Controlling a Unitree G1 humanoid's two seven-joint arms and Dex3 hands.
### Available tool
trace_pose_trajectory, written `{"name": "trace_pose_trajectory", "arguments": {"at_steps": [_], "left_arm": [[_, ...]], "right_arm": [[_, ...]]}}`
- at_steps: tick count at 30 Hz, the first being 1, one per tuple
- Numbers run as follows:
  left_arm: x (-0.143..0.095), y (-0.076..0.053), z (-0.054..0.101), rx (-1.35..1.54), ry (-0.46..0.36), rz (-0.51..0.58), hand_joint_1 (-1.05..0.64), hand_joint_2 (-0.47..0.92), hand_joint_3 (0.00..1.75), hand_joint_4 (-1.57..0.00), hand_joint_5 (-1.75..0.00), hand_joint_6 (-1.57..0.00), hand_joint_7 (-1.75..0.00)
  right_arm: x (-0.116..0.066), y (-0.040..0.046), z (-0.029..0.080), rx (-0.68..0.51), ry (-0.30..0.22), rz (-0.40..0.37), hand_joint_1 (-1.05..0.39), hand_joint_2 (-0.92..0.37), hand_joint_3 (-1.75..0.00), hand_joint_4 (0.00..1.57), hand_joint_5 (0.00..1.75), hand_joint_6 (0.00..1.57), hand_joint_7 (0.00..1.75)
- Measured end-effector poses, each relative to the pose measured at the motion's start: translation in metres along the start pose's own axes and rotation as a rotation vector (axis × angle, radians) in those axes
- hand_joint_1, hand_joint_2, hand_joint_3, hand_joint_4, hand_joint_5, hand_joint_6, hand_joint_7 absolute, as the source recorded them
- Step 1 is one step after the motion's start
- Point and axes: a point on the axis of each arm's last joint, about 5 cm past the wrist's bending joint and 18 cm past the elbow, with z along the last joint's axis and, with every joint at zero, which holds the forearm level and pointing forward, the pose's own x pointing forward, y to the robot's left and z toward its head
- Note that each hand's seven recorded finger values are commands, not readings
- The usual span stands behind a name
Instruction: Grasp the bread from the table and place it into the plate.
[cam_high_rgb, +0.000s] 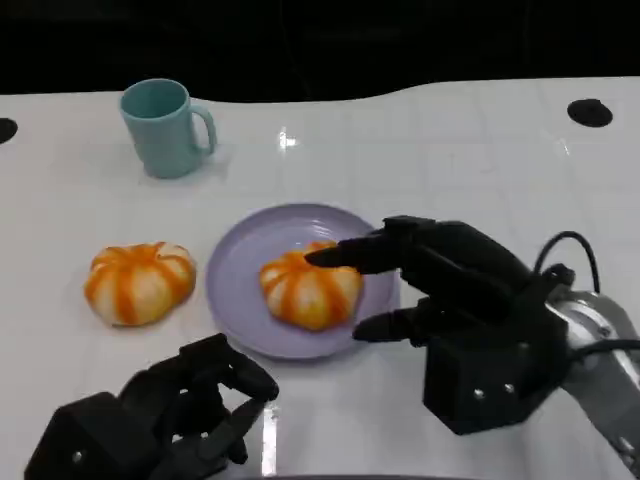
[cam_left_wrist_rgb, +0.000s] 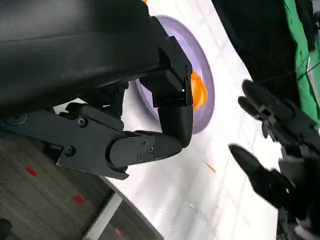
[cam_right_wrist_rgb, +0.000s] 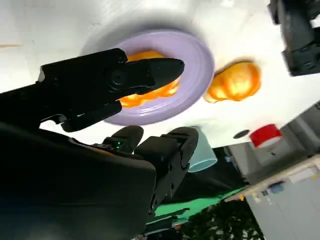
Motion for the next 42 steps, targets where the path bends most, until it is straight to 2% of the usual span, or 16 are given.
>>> {"name": "trace_pose_trajectory", "arguments": {"at_steps": [4, 10, 14, 16, 17, 18, 19, 21, 23, 27, 31, 37, 42], "left_arm": [[0.000, 0.000, 0.000, -0.002, 0.000, 0.001, -0.37, 0.92, 0.49, -0.63, -1.75, -0.58, -1.36], [0.000, 0.000, 0.000, -0.003, 0.000, 0.002, -0.37, 0.92, 0.49, -0.63, -1.75, -0.57, -1.36], [0.001, 0.001, -0.001, -0.003, 0.007, 0.003, -0.38, 0.92, 0.48, -0.64, -1.75, -0.58, -1.35], [0.001, 0.001, -0.002, -0.003, 0.009, 0.004, -0.39, 0.92, 0.48, -0.64, -1.75, -0.58, -1.35], [0.001, 0.001, -0.002, -0.003, 0.010, 0.004, -0.39, 0.92, 0.47, -0.64, -1.75, -0.59, -1.35], [0.001, 0.001, -0.002, -0.003, 0.010, 0.004, -0.39, 0.92, 0.47, -0.64, -1.75, -0.59, -1.35], [0.001, 0.001, -0.002, -0.003, 0.010, 0.004, -0.39, 0.92, 0.47, -0.64, -1.75, -0.59, -1.35], [0.001, 0.001, -0.002, -0.003, 0.010, 0.003, -0.39, 0.92, 0.47, -0.64, -1.75, -0.59, -1.34], [0.001, 0.001, -0.002, -0.003, 0.010, 0.003, -0.39, 0.92, 0.47, -0.64, -1.75, -0.59, -1.34], [0.001, 0.001, -0.002, -0.002, 0.010, 0.004, -0.41, 0.92, 0.46, -0.65, -1.75, -0.60, -1.33], [0.001, 0.002, -0.002, -0.004, 0.009, 0.005, -0.40, 0.92, 0.46, -0.65, -1.75, -0.60, -1.32], [0.001, 0.002, -0.002, -0.002, 0.009, 0.008, -0.40, 0.92, 0.47, -0.66, -1.75, -0.60, -1.31], [0.000, 0.004, -0.003, -0.005, 0.012, 0.013, -0.39, 0.92, 0.47, -0.64, -1.75, -0.60, -1.31]], "right_arm": [[-0.020, -0.0007, -0.003, 0.033, 0.007, -0.021, -0.48, -0.92, -0.11, 0.35, 0.61, 0.59, 0.06], [-0.043, 0.0040, -0.008, 0.093, 0.002, -0.064, -0.38, -0.92, -0.06, 0.58, 0.78, 0.77, 0.15], [-0.054, 0.0063, -0.010, 0.116, 0.025, -0.094, -0.26, -0.90, -0.03, 0.74, 0.96, 0.93, 0.24], [-0.060, 0.0071, -0.011, 0.138, 0.033, -0.126, -0.22, -0.90, -0.06, 0.78, 1.14, 1.00, 0.35], [-0.063, 0.0079, -0.011, 0.144, 0.041, -0.142, -0.21, -0.88, -0.10, 0.79, 1.20, 0.99, 0.45], [-0.065, 0.0091, -0.011, 0.149, 0.047, -0.158, -0.18, -0.74, -0.42, 0.79, 1.29, 0.94, 0.66], [-0.068, 0.0105, -0.011, 0.153, 0.051, -0.171, -0.18, -0.59, -0.71, 0.79, 1.35, 0.91, 0.78], [-0.073, 0.0125, -0.012, 0.159, 0.064, -0.195, -0.12, -0.41, -1.08, 0.81, 1.48, 0.89, 0.99], [-0.077, 0.0141, -0.013, 0.165, 0.071, -0.220, -0.07, -0.36, -1.23, 0.81, 1.62, 0.87, 1.14], [-0.085, 0.0170, -0.014, 0.195, 0.071, -0.256, -0.04, -0.30, -1.35, 0.82, 1.74, 0.84, 1.31], [-0.094, 0.0181, -0.015, 0.198, 0.097, -0.268, -0.03, -0.28, -1.35, 0.87, 1.75, 0.82, 1.34], [-0.106, 0.0186, -0.007, 0.202, 0.141, -0.283, -0.04, -0.30, -1.31, 0.86, 1.75, 0.80, 1.34], [-0.113, 0.0236, -0.002, 0.197, 0.193, -0.271, -0.03, -0.31, -1.31, 0.89, 1.75, 0.81, 1.36]]}}
